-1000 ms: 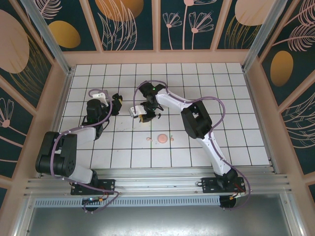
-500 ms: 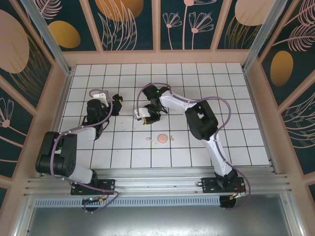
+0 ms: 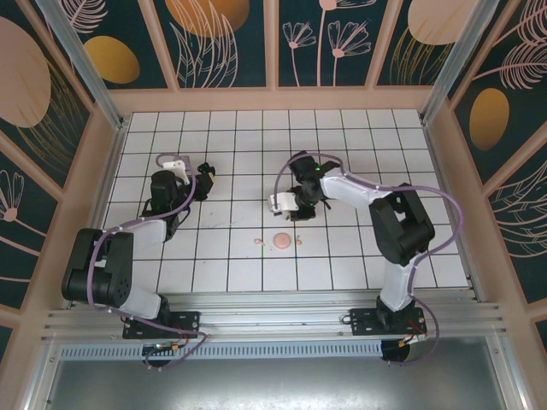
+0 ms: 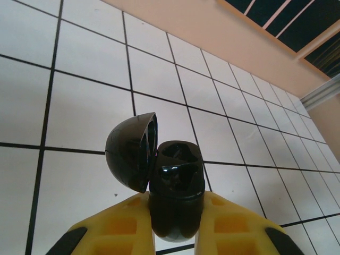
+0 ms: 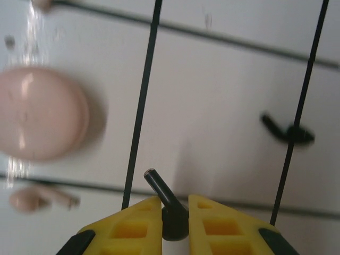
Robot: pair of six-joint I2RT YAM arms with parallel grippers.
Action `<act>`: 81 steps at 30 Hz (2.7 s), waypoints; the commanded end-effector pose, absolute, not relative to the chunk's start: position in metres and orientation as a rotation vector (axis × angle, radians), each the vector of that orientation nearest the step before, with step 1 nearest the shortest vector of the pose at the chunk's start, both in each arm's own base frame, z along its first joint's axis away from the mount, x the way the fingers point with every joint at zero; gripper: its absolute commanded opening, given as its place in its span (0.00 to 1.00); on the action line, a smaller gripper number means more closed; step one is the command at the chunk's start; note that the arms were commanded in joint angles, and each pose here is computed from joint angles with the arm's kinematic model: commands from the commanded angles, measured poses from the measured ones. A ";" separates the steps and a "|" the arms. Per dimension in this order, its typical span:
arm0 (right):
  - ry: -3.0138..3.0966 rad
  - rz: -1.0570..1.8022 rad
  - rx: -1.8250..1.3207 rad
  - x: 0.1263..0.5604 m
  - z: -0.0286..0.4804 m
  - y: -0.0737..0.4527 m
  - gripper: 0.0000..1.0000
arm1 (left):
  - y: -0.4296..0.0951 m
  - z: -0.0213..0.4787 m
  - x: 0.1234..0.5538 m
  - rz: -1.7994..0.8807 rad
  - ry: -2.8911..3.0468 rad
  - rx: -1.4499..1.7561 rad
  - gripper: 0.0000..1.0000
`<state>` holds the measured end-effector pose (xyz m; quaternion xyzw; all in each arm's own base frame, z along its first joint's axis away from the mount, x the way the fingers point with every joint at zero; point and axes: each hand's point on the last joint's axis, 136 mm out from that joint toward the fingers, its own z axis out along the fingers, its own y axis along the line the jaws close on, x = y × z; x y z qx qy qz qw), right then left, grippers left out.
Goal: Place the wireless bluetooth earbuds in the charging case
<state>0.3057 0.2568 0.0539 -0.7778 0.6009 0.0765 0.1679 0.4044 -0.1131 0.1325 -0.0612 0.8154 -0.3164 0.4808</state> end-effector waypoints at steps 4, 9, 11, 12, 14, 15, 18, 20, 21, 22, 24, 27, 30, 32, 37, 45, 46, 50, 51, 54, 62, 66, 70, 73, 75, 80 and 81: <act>1.824 0.075 -2.201 0.294 0.047 0.209 0.16 | -0.124 0.146 0.412 -0.822 1.954 -0.083 0.04; 1.856 0.043 -2.233 0.273 0.038 0.190 0.16 | -0.134 0.145 0.411 -0.863 1.956 -0.050 0.04; 1.864 0.038 -2.251 0.266 0.033 0.183 0.16 | -0.137 0.146 0.410 -0.867 1.955 -0.040 0.04; 1.866 0.033 -2.260 0.263 0.032 0.181 0.16 | -0.139 0.146 0.410 -0.867 1.954 -0.036 0.04; 1.868 0.031 -2.278 0.259 0.028 0.177 0.16 | -0.140 0.147 0.410 -0.869 1.952 -0.030 0.04; 1.867 0.036 -2.283 0.257 0.027 0.176 0.17 | -0.141 0.147 0.410 -0.869 1.952 -0.030 0.04; 1.865 0.044 -2.294 0.253 0.023 0.174 0.18 | -0.144 0.146 0.410 -0.869 1.954 -0.025 0.04; 1.865 0.049 -2.293 0.252 0.022 0.174 0.21 | -0.145 0.147 0.410 -0.870 1.954 -0.022 0.04; 1.867 0.052 -2.282 0.253 0.023 0.175 0.22 | -0.146 0.146 0.410 -0.870 1.955 -0.021 0.04; 1.867 0.058 -2.264 0.254 0.025 0.178 0.26 | -0.146 0.146 0.410 -0.868 1.957 -0.020 0.04; 1.868 0.072 -2.218 0.259 0.034 0.184 0.30 | -0.148 0.146 0.410 -0.865 1.958 -0.015 0.04; 1.882 0.113 -2.097 0.266 0.056 0.197 0.35 | -0.151 0.146 0.412 -0.859 1.960 -0.003 0.04; 1.953 0.181 -1.909 0.273 0.084 0.211 0.40 | -0.154 0.147 0.413 -0.851 1.964 0.016 0.04; 2.047 0.257 -1.737 0.277 0.101 0.220 0.40 | -0.156 0.148 0.414 -0.844 1.963 0.028 0.04; 2.417 0.382 -1.054 0.297 0.123 0.224 0.38 | -0.162 0.144 0.417 -0.835 1.973 0.046 0.04; 2.827 0.549 0.195 0.283 0.115 0.206 0.36 | -0.169 0.141 0.418 -0.833 1.988 0.057 0.04; 2.818 0.595 0.331 0.280 0.117 0.206 0.36 | -0.169 0.140 0.418 -0.835 1.990 0.057 0.04; 2.789 0.716 0.777 0.257 0.104 0.199 0.36 | -0.171 0.139 0.418 -0.838 1.993 0.055 0.04; 2.793 0.733 0.863 0.250 0.098 0.198 0.36 | -0.172 0.139 0.417 -0.840 1.995 0.055 0.04; 2.822 0.719 1.012 0.233 0.082 0.192 0.36 | -0.174 0.140 0.417 -0.842 1.995 0.060 0.04; 2.787 0.712 1.147 0.231 0.056 0.179 0.40 | -0.174 0.141 0.415 -0.838 1.992 0.062 0.04; 2.769 0.710 1.147 0.240 0.053 0.172 0.40 | -0.174 0.142 0.415 -0.837 1.990 0.062 0.04; 2.783 0.694 1.143 0.243 0.048 0.170 0.39 | -0.173 0.142 0.416 -0.834 1.990 0.062 0.04; 2.791 0.678 1.144 0.244 0.043 0.168 0.39 | -0.174 0.143 0.416 -0.836 1.990 0.064 0.04; 2.790 0.675 1.147 0.246 0.041 0.166 0.39 | -0.174 0.143 0.416 -0.834 1.990 0.065 0.04; 2.803 0.667 1.138 0.251 0.035 0.165 0.39 | -0.173 0.142 0.417 -0.832 1.992 0.061 0.04; 2.805 0.667 1.136 0.252 0.034 0.165 0.39 | -0.173 0.142 0.417 -0.832 1.993 0.062 0.04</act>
